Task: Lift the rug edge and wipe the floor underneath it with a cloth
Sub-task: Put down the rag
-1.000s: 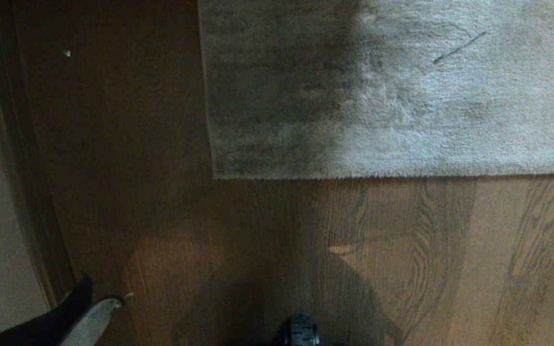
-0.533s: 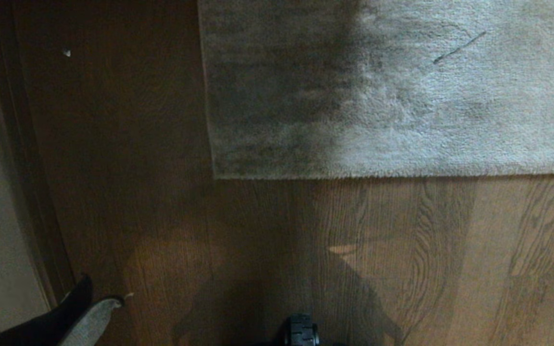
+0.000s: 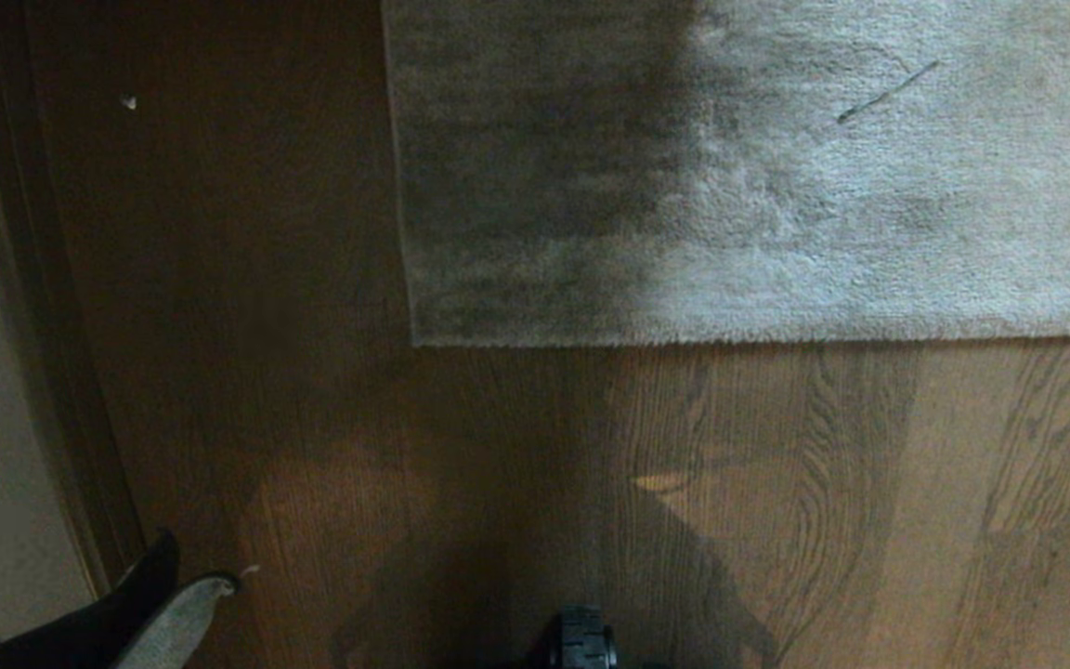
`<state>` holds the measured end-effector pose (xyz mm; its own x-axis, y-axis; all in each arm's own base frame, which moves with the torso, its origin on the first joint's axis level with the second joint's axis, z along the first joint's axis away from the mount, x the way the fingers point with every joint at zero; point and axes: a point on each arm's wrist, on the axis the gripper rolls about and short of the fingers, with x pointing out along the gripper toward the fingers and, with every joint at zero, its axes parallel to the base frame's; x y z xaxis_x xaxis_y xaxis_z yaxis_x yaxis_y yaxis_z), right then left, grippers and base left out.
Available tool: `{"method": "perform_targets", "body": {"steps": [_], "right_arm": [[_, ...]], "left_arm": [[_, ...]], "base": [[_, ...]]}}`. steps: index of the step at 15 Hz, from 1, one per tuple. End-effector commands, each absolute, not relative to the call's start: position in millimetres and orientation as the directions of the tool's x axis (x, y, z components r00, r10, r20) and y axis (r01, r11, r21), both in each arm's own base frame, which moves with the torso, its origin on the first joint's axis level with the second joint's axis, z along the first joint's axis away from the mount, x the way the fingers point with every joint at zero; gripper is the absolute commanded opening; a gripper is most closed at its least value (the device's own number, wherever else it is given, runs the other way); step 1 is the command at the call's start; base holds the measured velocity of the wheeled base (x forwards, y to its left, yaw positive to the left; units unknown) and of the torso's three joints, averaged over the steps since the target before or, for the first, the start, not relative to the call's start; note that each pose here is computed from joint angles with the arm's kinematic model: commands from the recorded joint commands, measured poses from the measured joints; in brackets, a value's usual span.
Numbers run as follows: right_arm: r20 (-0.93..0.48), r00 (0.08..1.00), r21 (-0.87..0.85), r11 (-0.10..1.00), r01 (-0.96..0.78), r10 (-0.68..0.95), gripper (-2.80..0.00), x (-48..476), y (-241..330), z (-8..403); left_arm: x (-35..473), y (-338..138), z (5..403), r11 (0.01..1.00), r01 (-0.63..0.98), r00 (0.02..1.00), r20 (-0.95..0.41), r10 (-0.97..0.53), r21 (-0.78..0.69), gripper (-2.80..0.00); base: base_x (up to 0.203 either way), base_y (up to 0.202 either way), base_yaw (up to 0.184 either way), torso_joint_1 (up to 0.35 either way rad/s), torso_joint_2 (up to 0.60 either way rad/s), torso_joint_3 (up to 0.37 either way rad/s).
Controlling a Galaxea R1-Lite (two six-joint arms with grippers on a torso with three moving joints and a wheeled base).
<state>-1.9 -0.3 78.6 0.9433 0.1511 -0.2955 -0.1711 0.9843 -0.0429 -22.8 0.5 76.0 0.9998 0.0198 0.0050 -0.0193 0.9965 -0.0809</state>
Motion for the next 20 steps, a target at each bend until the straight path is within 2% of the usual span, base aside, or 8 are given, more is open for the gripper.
{"method": "perform_targets", "body": {"steps": [1,5,12,20], "right_arm": [[-0.298,0.944,-0.044,0.986,-0.160,0.139,-2.80,-1.7,-0.3,78.6],[-0.261,0.965,-0.044,0.999,0.011,-0.022,-2.80,-3.0,0.0,79.0],[0.004,1.000,-0.036,0.999,0.009,-0.009,-2.80,-22.8,0.0,75.9],[0.005,1.000,0.002,1.000,0.011,-0.011,-2.80,-22.8,0.0,76.0]], "left_arm": [[-22.8,0.5,76.1,0.996,-0.020,1.000,0.006,0.021,-0.081,-2.80],[-22.8,0.5,76.1,0.996,-0.019,1.000,0.006,0.020,-0.081,-2.80],[-22.8,0.5,76.1,0.996,-0.019,1.000,0.006,0.020,-0.081,-2.80],[-22.8,0.5,76.1,0.996,-0.020,1.000,0.006,0.020,-0.081,-2.80]], "base": [[0.000,0.000,0.000,0.000,0.00,0.000],[0.000,0.000,0.000,0.000,0.00,0.000],[0.000,0.000,0.000,0.000,0.00,0.000],[0.000,0.000,0.000,0.000,0.00,0.000]]}}
